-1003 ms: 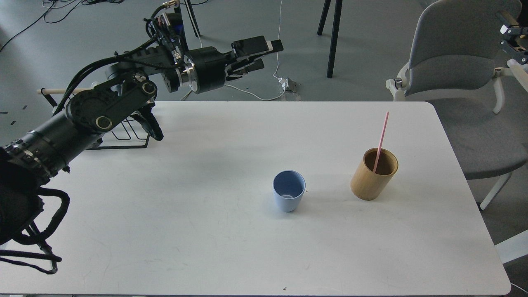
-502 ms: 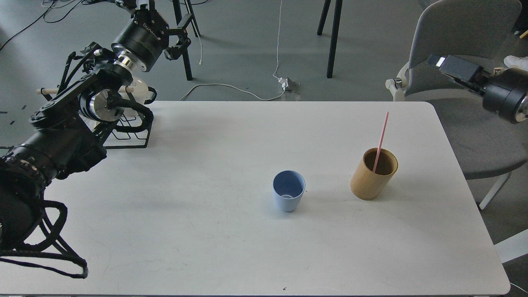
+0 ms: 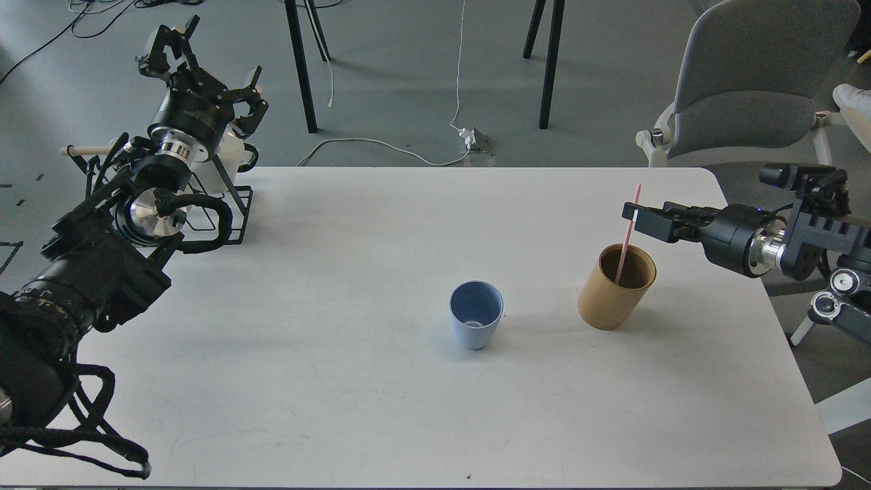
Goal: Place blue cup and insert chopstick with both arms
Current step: 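Grasp the red straw in the tan cup with the right gripper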
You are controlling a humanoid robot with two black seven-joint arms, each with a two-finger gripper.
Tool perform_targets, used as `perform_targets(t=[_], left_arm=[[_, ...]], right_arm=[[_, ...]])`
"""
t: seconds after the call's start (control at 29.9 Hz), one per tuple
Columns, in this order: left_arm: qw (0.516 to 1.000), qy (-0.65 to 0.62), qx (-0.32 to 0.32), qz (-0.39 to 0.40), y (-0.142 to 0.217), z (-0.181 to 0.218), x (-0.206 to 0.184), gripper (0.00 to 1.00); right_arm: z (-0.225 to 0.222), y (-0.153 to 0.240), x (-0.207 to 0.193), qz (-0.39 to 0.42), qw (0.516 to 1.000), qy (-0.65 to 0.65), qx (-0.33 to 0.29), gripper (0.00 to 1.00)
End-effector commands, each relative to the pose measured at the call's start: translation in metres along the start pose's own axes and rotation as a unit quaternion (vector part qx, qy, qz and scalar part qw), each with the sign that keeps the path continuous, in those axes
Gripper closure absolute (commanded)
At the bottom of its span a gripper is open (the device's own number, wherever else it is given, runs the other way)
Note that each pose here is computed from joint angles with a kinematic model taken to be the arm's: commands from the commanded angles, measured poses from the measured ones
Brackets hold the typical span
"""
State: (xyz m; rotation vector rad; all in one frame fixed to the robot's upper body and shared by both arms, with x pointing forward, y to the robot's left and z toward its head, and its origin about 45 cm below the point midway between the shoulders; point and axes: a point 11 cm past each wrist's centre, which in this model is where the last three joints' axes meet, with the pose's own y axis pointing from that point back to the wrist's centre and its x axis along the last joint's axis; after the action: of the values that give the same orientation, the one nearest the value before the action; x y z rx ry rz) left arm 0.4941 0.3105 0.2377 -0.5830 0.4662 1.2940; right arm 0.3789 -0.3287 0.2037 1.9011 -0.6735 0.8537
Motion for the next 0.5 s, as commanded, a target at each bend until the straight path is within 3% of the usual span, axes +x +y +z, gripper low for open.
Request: perform_targets(t=[0.0, 0.17, 0.33, 0.47], left_arm=[[1.000, 0.003, 0.004, 0.000, 0.002, -0.006, 0.000, 0.01], [1.000, -0.002, 0.003, 0.001, 0.002, -0.001, 0.002, 0.01], [1.000, -0.003, -0.001, 0.001, 0.001, 0.003, 0.002, 0.01], [1.000, -0.002, -0.001, 0.000, 0.001, 0.003, 0.001, 0.01]], right_arm=[[-0.002, -0.015, -0.010, -0.014, 1.000, 0.010, -0.005, 0.51], [-0.005, -0.019, -0.017, -0.032, 0.999, 0.036, -0.004, 0.64], [-0.004, -0.019, -0.022, -0.042, 0.998, 0.042, -0.013, 0.86], [0.000, -0.017, -0.020, -0.040, 0.998, 0.044, -0.020, 0.95]])
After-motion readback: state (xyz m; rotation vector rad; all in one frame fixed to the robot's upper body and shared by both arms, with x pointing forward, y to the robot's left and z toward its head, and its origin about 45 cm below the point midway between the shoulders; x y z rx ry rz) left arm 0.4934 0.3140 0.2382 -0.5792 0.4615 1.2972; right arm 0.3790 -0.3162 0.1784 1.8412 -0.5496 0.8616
